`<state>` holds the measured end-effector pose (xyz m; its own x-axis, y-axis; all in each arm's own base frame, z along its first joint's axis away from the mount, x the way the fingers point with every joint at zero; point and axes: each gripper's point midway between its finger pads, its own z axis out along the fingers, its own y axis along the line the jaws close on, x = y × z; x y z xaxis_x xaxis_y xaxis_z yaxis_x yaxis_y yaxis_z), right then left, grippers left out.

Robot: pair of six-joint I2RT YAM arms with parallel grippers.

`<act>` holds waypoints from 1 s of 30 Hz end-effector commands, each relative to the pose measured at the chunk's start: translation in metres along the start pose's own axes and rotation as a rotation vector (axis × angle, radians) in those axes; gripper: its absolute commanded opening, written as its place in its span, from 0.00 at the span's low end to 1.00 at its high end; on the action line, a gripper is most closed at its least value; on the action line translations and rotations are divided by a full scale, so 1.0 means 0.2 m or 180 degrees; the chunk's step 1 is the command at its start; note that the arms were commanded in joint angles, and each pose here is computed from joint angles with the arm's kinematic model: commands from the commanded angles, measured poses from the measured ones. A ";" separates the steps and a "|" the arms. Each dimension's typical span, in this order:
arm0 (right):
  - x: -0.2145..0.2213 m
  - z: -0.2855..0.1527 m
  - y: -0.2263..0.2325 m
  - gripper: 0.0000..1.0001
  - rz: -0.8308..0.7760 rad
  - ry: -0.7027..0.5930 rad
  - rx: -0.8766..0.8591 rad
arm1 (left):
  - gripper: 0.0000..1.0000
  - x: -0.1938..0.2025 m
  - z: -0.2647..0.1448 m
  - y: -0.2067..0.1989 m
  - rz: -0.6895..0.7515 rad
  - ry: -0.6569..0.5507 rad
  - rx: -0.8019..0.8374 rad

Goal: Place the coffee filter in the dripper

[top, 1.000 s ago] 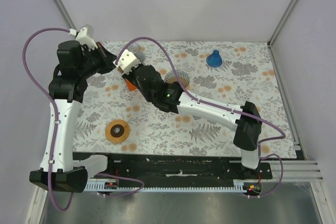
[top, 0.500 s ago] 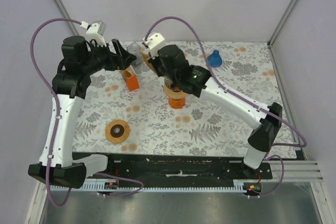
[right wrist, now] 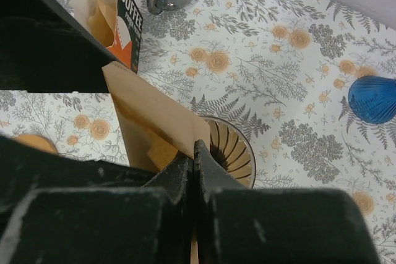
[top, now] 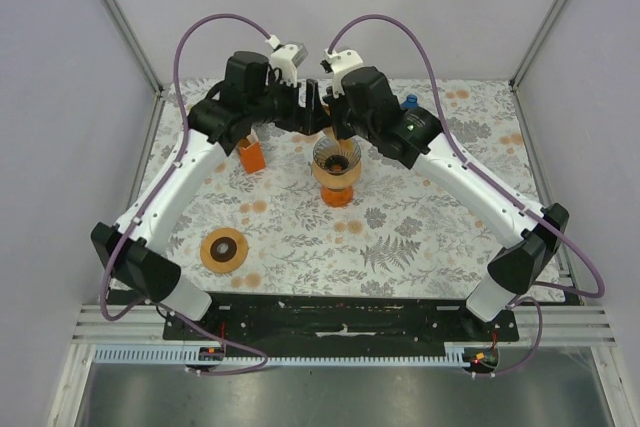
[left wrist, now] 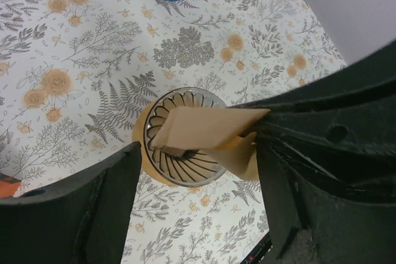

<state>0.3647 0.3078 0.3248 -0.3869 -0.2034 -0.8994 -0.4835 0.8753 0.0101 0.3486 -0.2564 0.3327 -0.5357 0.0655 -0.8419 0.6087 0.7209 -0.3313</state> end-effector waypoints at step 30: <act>0.10 0.00 -0.11 0.00 0.0618 0.0116 0.0005 | 0.67 -0.08 0.19 -0.01 -0.0186 -0.0026 0.0077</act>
<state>0.3712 0.2811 0.2764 -0.5487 -0.1230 -0.8269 -0.3820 0.9167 0.1172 0.3675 -0.2798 0.3333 -0.5704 0.0447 -0.8201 0.6110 0.6904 -0.3873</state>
